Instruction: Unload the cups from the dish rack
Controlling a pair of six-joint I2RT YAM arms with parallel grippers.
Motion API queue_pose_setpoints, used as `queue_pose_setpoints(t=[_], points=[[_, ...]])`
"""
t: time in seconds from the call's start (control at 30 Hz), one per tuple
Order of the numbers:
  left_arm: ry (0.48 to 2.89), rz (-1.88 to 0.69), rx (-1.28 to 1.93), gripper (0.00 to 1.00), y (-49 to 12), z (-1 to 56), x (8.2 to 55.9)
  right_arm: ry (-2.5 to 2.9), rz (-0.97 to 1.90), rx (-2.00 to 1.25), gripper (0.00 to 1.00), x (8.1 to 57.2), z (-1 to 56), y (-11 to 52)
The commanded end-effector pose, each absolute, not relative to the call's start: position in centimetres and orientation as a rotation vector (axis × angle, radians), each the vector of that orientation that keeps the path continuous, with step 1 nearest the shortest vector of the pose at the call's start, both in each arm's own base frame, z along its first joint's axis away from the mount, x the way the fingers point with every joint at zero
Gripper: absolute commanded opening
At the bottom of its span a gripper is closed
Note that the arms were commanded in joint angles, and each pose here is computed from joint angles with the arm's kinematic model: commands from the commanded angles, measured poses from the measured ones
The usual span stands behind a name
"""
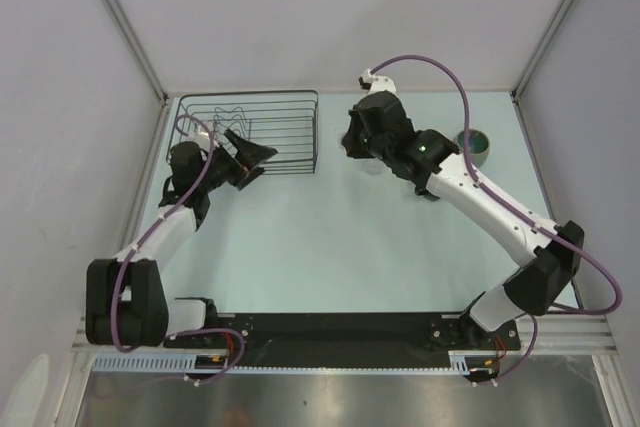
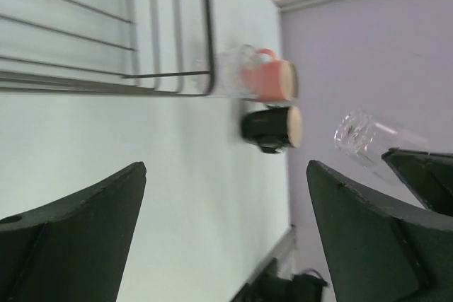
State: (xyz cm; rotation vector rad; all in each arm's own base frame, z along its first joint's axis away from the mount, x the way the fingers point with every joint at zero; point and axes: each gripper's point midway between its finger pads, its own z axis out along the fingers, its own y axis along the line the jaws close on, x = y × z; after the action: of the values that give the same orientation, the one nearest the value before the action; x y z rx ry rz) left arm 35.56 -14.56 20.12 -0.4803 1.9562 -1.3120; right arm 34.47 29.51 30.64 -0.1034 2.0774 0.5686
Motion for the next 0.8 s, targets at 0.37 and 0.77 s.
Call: queue_pose_setpoints(t=[0.37, 0.77], points=[[2.234, -0.578, -0.473, 1.00, -8.9, 14.2, 31.2, 2.494, 0.055, -0.078, 0.00, 33.0, 14.4, 23.6], [2.272, -0.651, -0.466, 1.00, -9.9, 13.2, 29.7, 2.607, 0.044, -0.042, 0.00, 36.9, 7.8, 23.5]])
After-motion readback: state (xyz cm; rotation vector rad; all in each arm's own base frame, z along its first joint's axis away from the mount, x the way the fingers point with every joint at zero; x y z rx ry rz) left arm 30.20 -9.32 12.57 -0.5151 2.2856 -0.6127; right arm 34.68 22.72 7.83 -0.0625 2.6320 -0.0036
